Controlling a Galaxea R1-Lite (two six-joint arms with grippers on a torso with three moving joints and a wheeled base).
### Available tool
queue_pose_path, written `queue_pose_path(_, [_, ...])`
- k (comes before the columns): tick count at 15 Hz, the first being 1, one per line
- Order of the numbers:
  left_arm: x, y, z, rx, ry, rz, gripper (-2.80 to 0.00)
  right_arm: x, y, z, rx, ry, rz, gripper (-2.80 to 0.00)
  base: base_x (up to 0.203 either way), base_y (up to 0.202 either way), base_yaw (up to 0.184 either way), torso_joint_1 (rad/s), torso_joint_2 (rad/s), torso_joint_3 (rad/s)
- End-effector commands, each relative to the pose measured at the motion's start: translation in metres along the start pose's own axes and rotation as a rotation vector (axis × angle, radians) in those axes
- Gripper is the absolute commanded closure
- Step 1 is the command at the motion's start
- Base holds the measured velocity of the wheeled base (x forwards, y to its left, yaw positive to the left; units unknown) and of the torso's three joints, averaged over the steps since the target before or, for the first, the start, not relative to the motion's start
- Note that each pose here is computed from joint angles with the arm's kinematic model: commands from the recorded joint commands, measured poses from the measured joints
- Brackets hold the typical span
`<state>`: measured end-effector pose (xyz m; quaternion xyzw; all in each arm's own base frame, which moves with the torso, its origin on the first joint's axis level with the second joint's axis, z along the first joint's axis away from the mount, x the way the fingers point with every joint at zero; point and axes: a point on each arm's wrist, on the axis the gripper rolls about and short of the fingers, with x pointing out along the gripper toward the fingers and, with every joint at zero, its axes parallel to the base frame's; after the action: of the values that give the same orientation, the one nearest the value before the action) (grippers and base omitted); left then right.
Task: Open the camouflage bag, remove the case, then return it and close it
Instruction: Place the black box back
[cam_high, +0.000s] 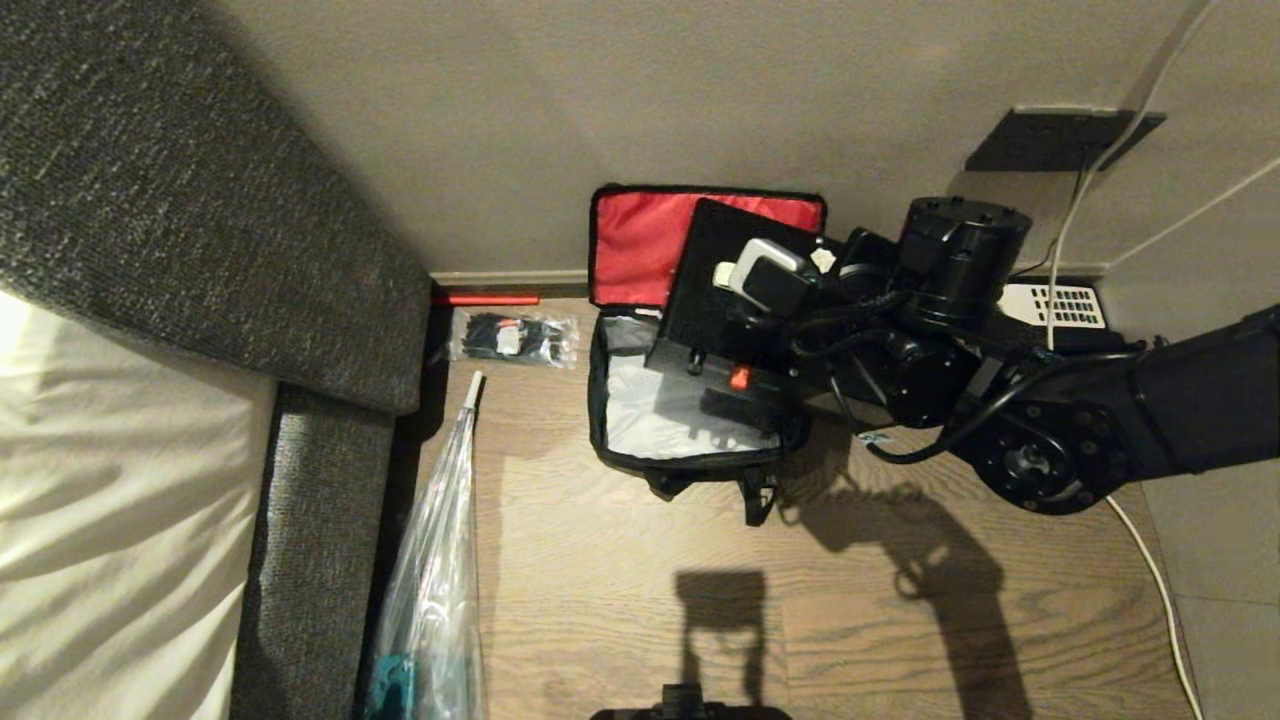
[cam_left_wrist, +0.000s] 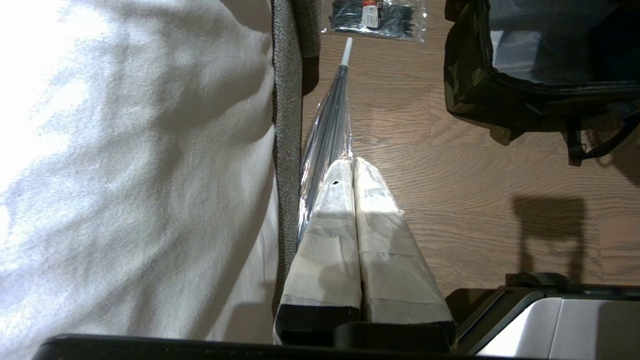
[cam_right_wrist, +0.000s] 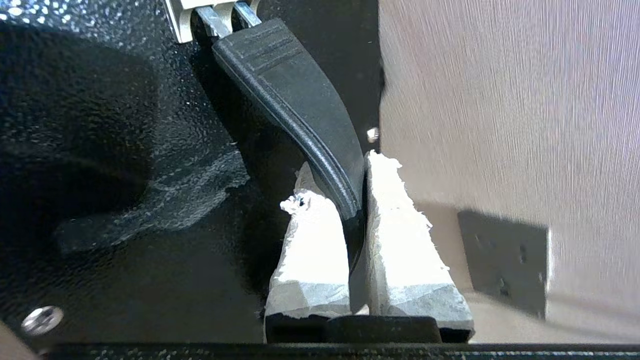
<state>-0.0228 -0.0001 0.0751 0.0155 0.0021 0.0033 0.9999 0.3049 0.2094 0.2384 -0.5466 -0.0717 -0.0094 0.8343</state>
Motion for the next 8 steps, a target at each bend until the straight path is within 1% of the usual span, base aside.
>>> queue_pose_path(1, [0.000,0.000,0.000,0.000,-0.001,0.000,0.00,-0.003,0.002,0.012,-0.001,-0.027,0.011,0.00,0.000,0.000,0.000,0.000,0.00,0.000])
queue_pose_path(3, [0.000,0.000,0.000,0.000,-0.001,0.001,0.00,-0.004,0.004,0.024,0.004,-0.052,0.024,0.00,0.000,0.000,0.000,0.000,0.00,0.000])
queue_pose_path(5, [0.000,0.000,0.000,0.000,-0.001,0.000,0.00,-0.004,0.012,0.036,0.010,-0.080,0.039,0.00,0.000,0.000,0.000,0.000,0.00,0.000])
queue_pose_path(8, [0.000,0.000,-0.001,0.000,0.000,0.001,0.00,-0.001,0.024,0.042,-0.007,-0.160,0.091,0.00,0.000,0.000,0.000,0.000,0.00,0.000])
